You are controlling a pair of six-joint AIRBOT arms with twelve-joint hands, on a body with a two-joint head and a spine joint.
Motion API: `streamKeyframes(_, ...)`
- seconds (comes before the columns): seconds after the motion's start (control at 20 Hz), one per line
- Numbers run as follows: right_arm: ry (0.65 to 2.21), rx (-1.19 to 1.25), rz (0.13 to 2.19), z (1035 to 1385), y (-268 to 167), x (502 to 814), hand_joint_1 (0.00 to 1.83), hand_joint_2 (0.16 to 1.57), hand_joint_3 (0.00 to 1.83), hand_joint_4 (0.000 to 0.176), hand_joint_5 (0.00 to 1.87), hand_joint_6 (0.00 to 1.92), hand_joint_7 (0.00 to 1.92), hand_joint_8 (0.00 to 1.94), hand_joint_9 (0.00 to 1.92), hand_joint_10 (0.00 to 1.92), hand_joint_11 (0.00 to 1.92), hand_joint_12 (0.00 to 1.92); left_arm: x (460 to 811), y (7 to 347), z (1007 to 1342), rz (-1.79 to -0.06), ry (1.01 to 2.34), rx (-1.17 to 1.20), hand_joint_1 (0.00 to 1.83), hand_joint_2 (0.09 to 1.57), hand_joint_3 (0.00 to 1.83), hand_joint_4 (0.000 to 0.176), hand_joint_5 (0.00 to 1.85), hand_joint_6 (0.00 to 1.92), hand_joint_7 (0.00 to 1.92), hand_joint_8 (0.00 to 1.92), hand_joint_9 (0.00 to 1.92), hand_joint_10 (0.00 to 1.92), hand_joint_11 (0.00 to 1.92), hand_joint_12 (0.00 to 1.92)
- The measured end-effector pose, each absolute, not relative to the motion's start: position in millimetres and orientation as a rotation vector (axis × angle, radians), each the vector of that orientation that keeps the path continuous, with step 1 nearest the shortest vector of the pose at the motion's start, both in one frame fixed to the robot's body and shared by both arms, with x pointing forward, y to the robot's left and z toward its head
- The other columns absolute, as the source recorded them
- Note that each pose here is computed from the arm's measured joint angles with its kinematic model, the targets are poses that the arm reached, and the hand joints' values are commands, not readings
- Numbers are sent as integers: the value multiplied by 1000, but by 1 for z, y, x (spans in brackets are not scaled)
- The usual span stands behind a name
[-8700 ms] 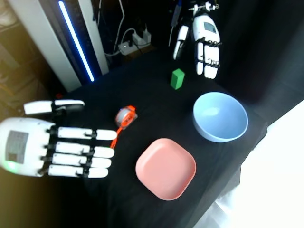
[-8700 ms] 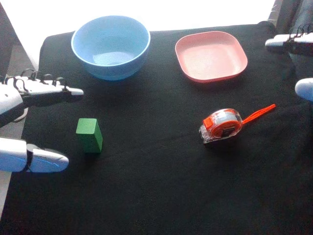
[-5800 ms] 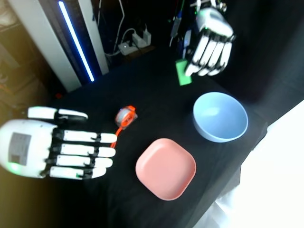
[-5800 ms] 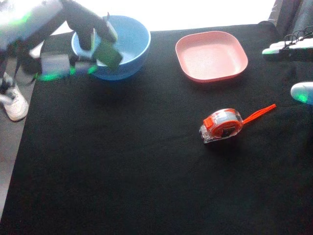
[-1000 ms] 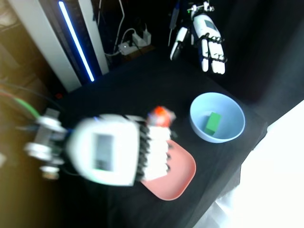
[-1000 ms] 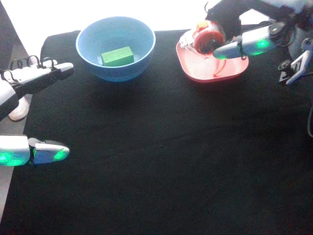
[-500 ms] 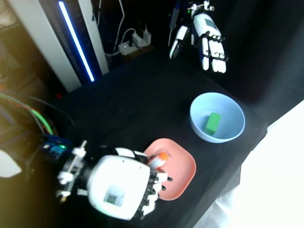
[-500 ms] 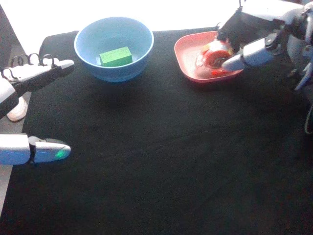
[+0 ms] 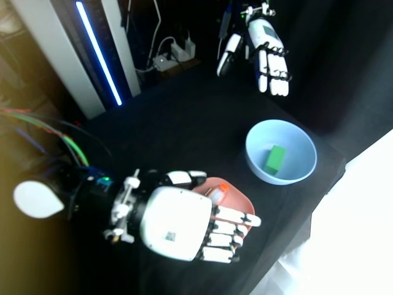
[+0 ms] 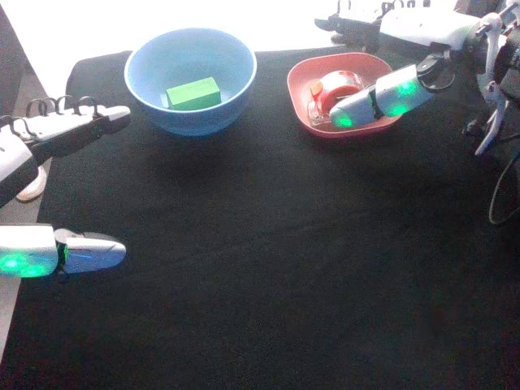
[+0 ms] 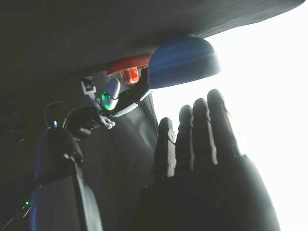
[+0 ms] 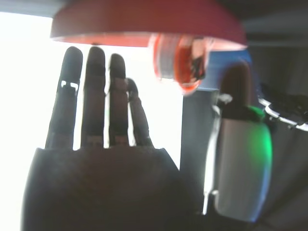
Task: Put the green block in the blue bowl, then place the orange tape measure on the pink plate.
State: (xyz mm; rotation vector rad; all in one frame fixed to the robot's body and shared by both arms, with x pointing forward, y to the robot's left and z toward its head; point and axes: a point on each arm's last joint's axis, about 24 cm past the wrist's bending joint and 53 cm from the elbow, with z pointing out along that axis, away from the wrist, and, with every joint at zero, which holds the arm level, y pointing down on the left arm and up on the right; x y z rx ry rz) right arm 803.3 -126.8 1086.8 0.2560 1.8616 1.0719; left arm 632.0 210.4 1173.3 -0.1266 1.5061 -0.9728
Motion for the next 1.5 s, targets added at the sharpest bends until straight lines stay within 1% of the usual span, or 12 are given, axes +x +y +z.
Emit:
streamKeyframes(0.15,1832,284,1127,1099,-129,799,607,778,0,120,0,0,16,3,105,7,0,677,630,211,1172,-979,1506,-130,665,896,9,82,188,2,164,2,124,3,119,111)
streamKeyframes(0.3,1719,300,1260,1146,-148,782,599,805,1,143,0,0,0,0,1,0,0,33,627,215,1172,-987,1499,-152,848,876,0,96,177,4,115,0,53,0,20,21)
streamKeyframes(0.35,1657,311,1310,1170,-162,776,625,790,0,161,0,0,0,0,0,0,0,6,623,217,1173,-990,1495,-157,933,879,0,92,176,3,105,0,41,0,9,7)
streamKeyframes(0.4,1592,319,1332,1193,-178,770,644,825,10,133,0,0,0,0,0,0,0,0,617,218,1174,-990,1491,-148,936,884,1,90,153,0,93,0,52,5,67,30)
streamKeyframes(0.5,1468,336,1392,1225,-206,747,605,799,0,175,0,0,27,7,0,0,0,0,606,231,1180,-998,1456,-174,792,888,2,104,164,6,105,5,75,11,57,27)
streamKeyframes(0.6,1457,328,1431,1222,-212,721,688,807,3,176,0,0,32,7,0,0,0,0,600,243,1183,-990,1432,-204,749,890,3,134,123,0,72,0,57,3,28,14)
streamKeyframes(0.95,1399,427,1549,1190,-235,640,781,759,0,141,0,0,41,13,9,3,0,0,576,259,1200,-1016,1332,-247,479,957,0,149,75,1,104,5,128,10,139,86)
streamKeyframes(1.2,1272,471,1567,1208,-260,623,691,733,0,173,0,0,59,1,35,4,0,0,573,254,1202,-1036,1328,-231,374,964,2,174,93,4,101,4,174,7,180,140)
streamKeyframes(1.35,1237,475,1592,1210,-258,620,696,773,7,148,53,5,119,6,96,13,0,0,581,257,1210,-1044,1281,-252,265,1081,8,88,73,0,76,0,140,0,70,366)
streamKeyframes(1.4,1236,481,1594,1206,-257,621,696,773,7,148,53,5,119,6,96,13,0,0,585,256,1213,-1063,1251,-262,265,1081,8,88,73,0,76,0,140,0,70,366)
streamKeyframes(1.45,1237,487,1593,1203,-257,622,718,846,10,113,51,1,104,2,87,4,0,0,589,254,1218,-1085,1221,-263,268,1074,2,78,58,0,81,0,172,1,13,486)
streamKeyframes(1.5,1227,495,1589,1201,-259,624,572,975,13,128,2,0,49,0,63,2,0,0,593,248,1225,-1109,1188,-255,247,1116,11,61,3,0,95,1,199,3,0,346)
